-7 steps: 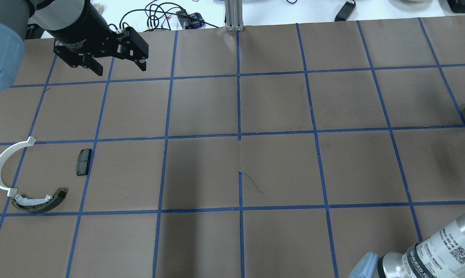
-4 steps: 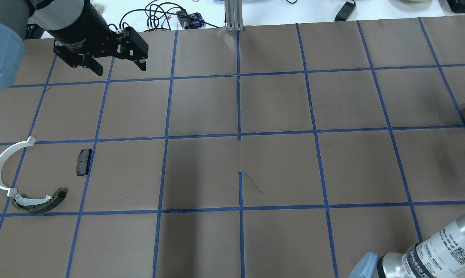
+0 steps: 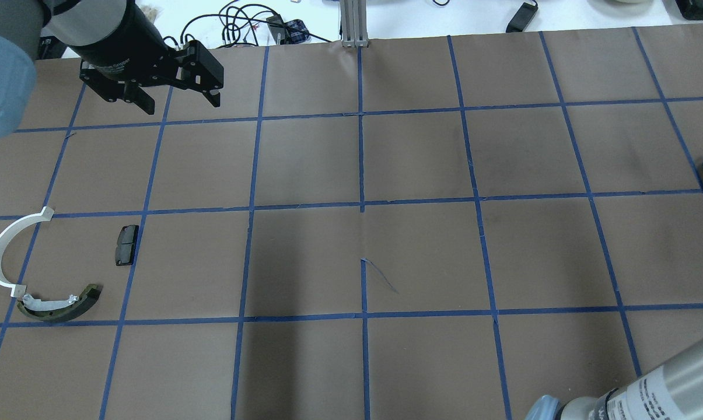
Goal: Place bearing gear from tray to pile
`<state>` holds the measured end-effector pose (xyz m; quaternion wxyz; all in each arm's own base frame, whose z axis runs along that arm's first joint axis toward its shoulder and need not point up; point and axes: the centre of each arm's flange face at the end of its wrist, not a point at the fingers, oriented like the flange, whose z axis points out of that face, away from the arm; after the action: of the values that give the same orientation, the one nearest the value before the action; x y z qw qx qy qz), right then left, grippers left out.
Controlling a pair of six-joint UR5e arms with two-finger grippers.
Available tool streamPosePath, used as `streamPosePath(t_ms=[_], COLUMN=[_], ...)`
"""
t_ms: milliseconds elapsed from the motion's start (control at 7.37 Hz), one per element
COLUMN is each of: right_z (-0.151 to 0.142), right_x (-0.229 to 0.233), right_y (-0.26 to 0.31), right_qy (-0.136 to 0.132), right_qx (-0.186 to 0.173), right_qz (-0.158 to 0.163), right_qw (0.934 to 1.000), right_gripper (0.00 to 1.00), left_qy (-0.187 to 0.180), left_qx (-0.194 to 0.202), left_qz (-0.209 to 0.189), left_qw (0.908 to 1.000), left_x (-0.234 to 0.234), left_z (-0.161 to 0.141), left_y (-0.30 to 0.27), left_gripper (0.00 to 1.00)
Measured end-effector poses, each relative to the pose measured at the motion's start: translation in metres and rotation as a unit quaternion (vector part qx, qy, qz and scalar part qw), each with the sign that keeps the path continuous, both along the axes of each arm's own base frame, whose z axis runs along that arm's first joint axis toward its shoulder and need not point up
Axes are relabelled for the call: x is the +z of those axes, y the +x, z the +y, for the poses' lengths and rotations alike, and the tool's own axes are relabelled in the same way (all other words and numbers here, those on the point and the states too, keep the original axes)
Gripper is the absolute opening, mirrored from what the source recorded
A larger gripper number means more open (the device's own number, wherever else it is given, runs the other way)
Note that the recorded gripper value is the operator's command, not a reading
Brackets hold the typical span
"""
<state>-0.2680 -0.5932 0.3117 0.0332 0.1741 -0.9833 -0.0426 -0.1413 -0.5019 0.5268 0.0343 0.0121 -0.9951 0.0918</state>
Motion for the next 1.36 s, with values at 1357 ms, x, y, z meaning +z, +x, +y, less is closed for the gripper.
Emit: streamPosePath(t_ms=[1357], right_z=[0.013], right_x=[-0.025], right_y=[0.561], right_qy=[0.010], right_qx=[-0.225], right_qz=[-0.063], right_qw=[0.9723], right_gripper=[0.00], left_qy=[0.000], left_qx=[0.000], left_qz=[0.000], left_qw=[1.0000], left_x=[0.000], left_z=[0.000], left_y=[0.000], left_gripper=[1.00])
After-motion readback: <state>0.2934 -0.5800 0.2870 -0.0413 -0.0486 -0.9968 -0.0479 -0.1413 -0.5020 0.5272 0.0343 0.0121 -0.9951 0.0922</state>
